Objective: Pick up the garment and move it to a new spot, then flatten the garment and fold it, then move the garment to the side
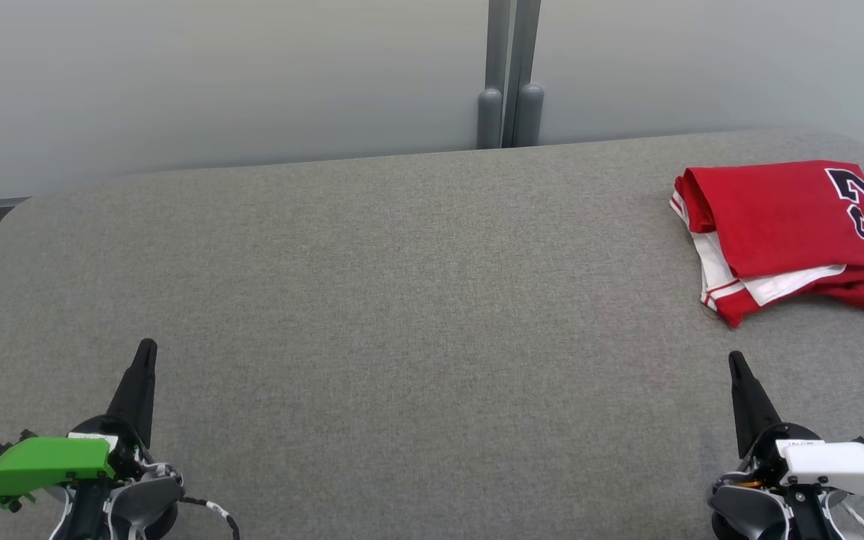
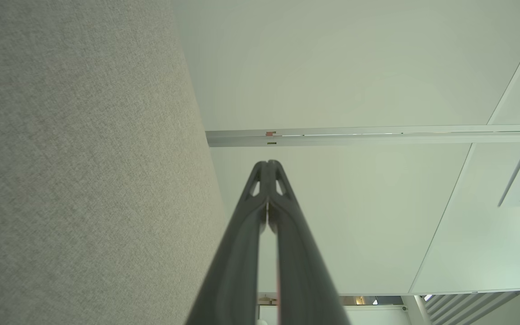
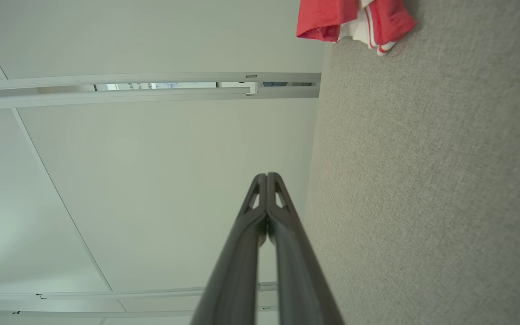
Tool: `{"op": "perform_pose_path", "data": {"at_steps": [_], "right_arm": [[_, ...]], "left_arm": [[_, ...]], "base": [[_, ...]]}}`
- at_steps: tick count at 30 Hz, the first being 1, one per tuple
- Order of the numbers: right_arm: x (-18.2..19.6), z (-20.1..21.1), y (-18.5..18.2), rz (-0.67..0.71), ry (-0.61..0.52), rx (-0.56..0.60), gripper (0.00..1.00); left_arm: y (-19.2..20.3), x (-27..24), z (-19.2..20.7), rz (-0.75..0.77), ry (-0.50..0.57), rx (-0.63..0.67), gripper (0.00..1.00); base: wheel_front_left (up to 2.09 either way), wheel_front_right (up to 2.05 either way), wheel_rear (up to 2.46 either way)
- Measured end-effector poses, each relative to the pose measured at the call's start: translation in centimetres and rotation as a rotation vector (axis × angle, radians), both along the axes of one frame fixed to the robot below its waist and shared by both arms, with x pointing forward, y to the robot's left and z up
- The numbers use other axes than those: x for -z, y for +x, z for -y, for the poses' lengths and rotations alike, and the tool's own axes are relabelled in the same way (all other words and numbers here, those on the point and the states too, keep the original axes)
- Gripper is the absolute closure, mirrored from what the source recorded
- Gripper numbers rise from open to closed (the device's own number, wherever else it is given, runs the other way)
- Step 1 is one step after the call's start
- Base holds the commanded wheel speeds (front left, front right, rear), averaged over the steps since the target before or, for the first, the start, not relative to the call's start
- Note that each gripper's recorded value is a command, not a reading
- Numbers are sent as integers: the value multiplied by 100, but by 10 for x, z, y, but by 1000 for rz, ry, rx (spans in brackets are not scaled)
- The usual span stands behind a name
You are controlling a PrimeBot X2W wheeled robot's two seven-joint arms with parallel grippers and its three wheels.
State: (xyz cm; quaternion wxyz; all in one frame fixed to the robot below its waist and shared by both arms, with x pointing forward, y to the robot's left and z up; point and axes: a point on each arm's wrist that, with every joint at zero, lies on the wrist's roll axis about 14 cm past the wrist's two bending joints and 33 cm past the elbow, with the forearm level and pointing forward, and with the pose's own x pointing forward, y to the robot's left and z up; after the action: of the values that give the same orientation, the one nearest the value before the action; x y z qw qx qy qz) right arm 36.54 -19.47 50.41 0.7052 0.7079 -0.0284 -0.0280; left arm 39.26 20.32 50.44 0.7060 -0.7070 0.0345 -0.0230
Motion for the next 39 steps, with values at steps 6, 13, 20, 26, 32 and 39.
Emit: {"op": "perform_pose_path", "data": {"at_steps": [6, 13, 20, 26, 32, 39], "right_arm": [[0, 0, 0, 0, 0, 0, 100], [0, 0, 0, 0, 0, 0, 100], [0, 0, 0, 0, 0, 0, 100], [0, 0, 0, 0, 0, 0, 100], [0, 0, 0, 0, 0, 0, 100], [0, 0, 0, 0, 0, 0, 100]], "left_arm": [[0, 0, 0, 0, 0, 0, 100], [0, 0, 0, 0, 0, 0, 100], [0, 0, 0, 0, 0, 0, 100], [0, -1, 0, 2, 0, 0, 100], [0, -1, 0, 3, 0, 0, 100], [0, -1, 0, 3, 0, 0, 100]], "base": [[0, 0, 0], [0, 0, 0], [0, 0, 0], [0, 0, 0], [0, 0, 0], [0, 0, 0]]}}
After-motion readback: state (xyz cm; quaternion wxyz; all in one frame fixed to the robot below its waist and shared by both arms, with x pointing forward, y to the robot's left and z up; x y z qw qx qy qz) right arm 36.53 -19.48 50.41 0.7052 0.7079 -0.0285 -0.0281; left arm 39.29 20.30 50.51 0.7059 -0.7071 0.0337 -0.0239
